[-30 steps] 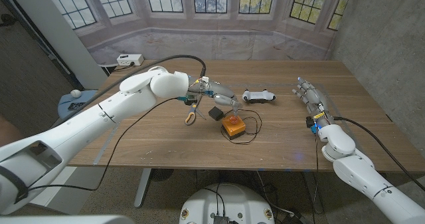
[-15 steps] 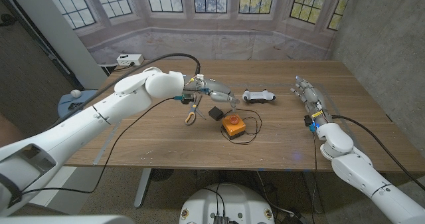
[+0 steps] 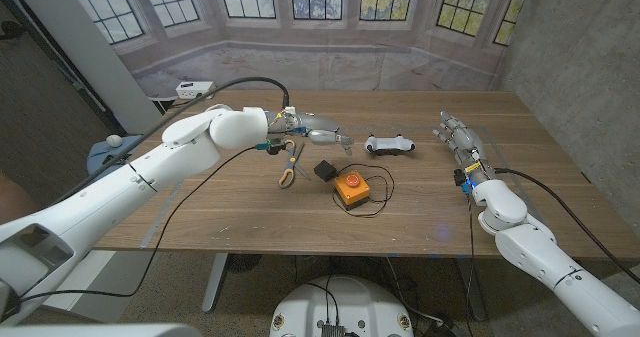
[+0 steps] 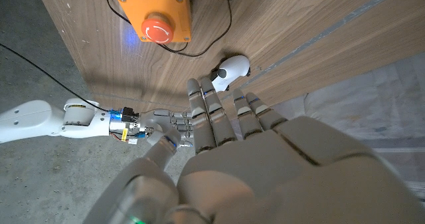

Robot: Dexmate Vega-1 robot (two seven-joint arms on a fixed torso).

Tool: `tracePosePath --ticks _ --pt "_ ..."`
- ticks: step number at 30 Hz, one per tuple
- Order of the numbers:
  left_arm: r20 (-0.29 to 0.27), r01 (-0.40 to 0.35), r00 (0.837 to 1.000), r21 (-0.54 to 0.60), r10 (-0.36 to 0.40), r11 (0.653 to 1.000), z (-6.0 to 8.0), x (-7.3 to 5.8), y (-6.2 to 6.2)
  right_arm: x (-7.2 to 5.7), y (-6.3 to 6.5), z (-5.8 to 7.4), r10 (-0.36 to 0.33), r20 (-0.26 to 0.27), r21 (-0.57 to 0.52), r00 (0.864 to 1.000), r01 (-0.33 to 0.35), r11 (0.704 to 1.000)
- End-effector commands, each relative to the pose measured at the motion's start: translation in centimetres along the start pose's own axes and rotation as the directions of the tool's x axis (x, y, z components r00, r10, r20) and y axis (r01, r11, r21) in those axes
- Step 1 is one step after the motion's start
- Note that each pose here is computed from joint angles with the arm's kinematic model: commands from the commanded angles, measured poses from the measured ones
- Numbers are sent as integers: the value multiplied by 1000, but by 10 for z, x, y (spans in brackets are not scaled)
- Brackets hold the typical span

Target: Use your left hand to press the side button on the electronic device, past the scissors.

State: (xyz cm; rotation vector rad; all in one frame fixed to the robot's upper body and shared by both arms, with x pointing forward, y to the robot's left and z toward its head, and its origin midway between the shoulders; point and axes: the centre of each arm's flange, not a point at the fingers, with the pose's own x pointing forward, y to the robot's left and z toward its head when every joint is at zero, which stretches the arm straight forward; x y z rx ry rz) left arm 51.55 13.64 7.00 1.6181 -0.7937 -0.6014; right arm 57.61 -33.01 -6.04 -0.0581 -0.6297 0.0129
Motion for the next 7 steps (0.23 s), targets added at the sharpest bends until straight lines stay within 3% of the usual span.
tracePosePath --ticks 1,7 --pt "-63 -94 994 -79 89 992 -18 -11 3 14 3 1 25 -18 -15 1000 -25 1000" --pt "-92 -152 986 -129 141 980 -25 -15 3 20 5 -1 36 -34 -17 999 -36 999"
